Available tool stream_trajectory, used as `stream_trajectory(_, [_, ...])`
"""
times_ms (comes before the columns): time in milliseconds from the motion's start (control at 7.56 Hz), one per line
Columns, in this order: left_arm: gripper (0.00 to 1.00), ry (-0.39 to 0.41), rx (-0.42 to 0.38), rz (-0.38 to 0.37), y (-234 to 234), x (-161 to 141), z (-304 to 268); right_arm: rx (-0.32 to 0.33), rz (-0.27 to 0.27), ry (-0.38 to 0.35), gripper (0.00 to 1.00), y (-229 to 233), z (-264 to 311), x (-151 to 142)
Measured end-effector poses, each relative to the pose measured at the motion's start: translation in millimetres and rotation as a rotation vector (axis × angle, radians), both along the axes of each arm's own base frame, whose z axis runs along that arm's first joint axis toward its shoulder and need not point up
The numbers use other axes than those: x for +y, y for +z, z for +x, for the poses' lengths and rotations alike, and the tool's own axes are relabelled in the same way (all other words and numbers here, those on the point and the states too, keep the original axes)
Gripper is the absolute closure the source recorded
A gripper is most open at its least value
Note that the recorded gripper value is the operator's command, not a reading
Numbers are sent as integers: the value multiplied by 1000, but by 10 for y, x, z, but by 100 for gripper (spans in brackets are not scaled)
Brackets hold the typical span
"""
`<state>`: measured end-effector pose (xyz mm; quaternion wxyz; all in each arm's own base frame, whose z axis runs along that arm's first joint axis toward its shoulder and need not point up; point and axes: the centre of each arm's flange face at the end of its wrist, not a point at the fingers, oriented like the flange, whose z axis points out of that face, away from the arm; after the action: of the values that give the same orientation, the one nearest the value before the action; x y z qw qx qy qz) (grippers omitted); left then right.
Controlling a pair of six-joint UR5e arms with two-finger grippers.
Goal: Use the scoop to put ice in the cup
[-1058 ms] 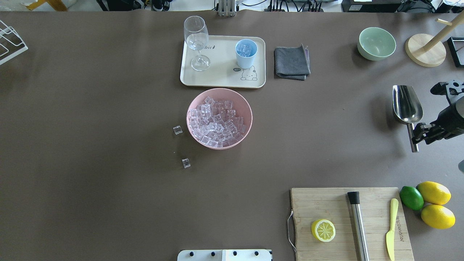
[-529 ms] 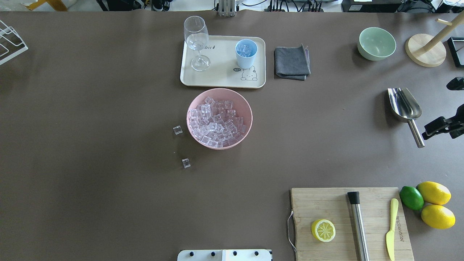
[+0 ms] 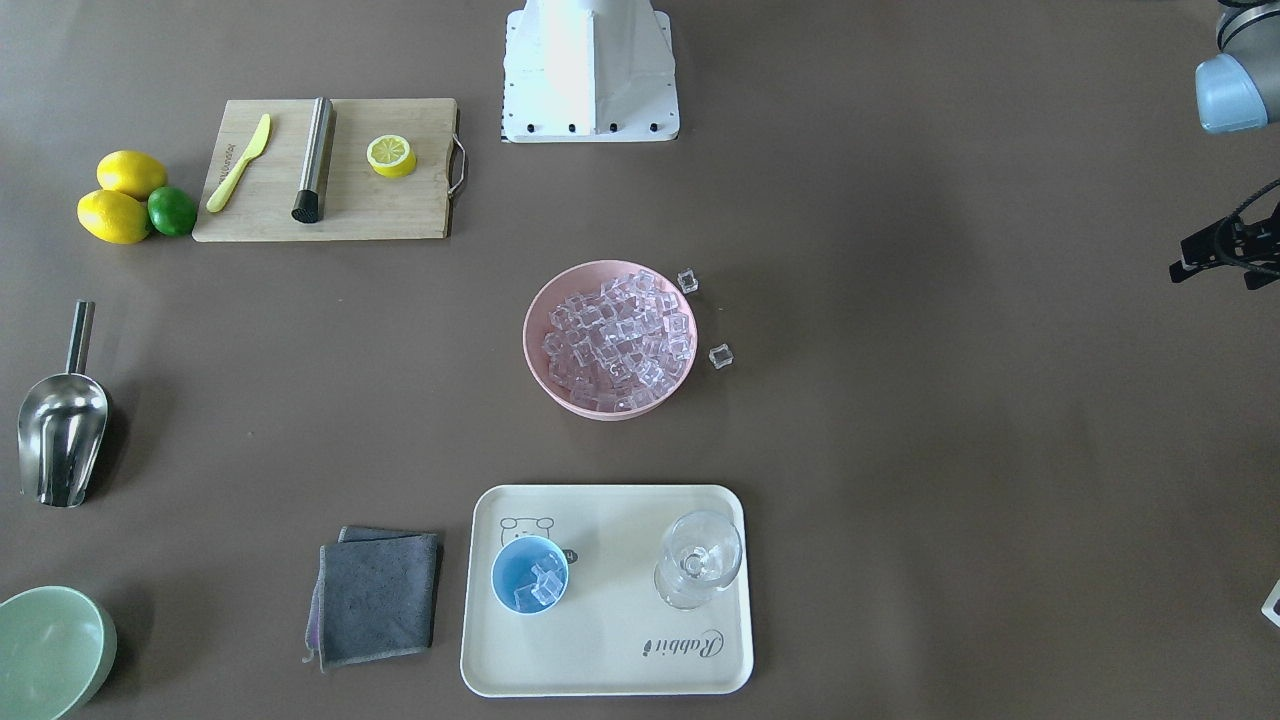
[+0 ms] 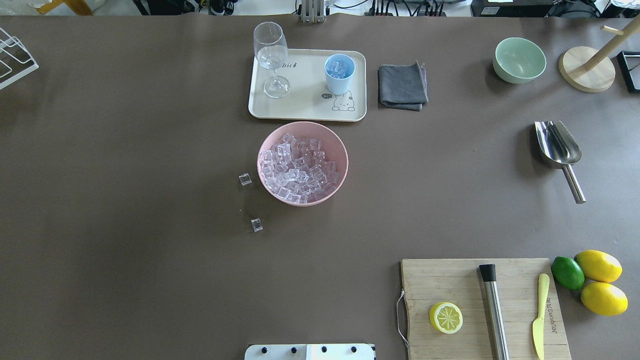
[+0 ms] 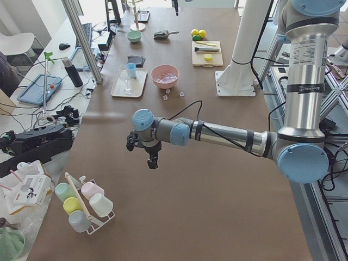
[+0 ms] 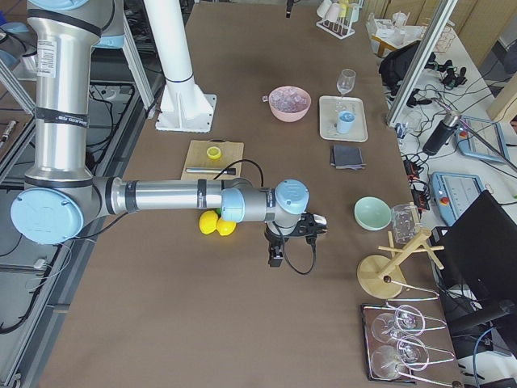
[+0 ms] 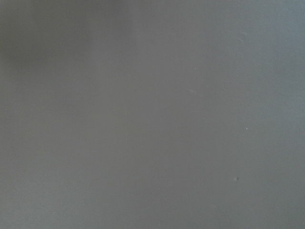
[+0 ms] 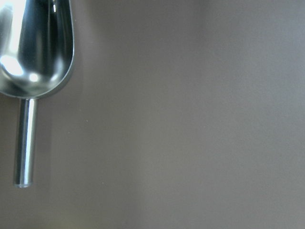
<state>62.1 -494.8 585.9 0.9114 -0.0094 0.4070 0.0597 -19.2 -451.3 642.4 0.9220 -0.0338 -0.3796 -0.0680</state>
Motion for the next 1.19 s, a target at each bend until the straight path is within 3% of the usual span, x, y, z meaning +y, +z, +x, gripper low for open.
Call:
stream_trajectory(529, [1, -44, -84, 45, 352, -23, -695, 5, -5, 21, 0, 280, 536, 295])
stream_trajectory(1190, [1, -53, -63, 32, 344, -33, -838, 12, -12, 45, 0, 320, 654, 362])
